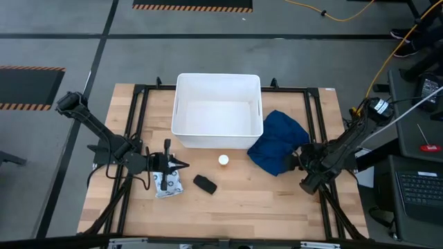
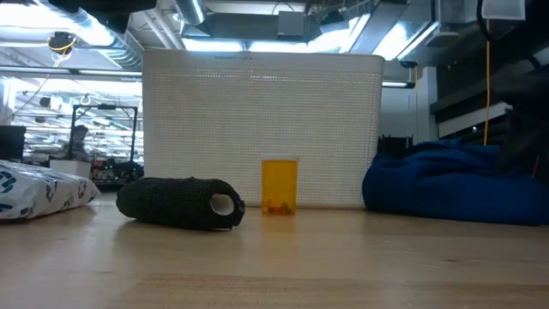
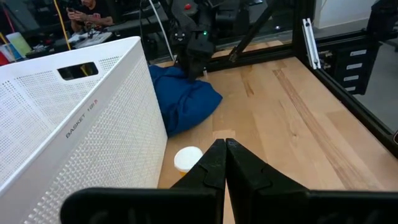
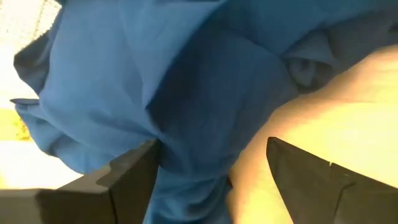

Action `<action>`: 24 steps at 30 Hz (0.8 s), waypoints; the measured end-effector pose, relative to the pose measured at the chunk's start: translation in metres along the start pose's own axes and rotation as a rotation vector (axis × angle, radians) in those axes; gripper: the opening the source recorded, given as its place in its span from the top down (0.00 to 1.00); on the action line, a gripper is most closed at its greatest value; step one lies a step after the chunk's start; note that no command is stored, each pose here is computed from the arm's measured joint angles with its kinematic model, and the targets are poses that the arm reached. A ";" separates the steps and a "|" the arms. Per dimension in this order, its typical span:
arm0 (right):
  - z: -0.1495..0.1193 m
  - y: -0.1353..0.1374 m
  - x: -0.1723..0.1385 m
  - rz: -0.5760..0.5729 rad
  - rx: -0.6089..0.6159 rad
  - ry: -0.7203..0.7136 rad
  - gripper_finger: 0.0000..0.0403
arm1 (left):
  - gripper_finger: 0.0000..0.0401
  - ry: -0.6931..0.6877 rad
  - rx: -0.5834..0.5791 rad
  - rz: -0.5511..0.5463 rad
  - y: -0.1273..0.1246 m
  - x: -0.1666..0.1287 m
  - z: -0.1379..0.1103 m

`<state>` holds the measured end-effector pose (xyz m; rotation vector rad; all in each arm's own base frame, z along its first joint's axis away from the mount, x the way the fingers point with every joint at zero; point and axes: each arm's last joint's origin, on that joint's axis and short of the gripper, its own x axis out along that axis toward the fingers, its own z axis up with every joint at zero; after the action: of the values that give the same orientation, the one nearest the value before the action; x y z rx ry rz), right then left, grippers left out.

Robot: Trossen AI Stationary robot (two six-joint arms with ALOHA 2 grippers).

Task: Pick & place medical supplies in basket/bin
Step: Put the blue gown into the white bin

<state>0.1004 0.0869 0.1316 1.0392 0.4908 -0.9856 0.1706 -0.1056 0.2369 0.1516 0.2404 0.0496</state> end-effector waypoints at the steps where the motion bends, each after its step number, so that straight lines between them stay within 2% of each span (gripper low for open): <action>1: 0.000 -0.001 0.002 0.013 0.008 -0.006 0.27 | 0.99 0.000 -0.001 0.000 0.000 0.000 0.000; 10: -0.003 -0.016 0.022 0.081 0.090 0.002 0.27 | 0.99 -0.001 0.000 0.009 0.000 0.000 0.000; 15: 0.001 -0.025 0.032 0.159 0.114 -0.079 0.27 | 0.99 -0.001 0.000 0.009 0.000 0.000 0.000; 24: 0.006 -0.024 0.039 0.186 0.133 -0.152 0.27 | 0.99 -0.002 0.000 0.029 0.001 0.000 0.000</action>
<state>0.0989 0.0602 0.0934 1.0983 0.2020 -0.9318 0.1706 -0.1047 0.2371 0.1548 0.2367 0.0787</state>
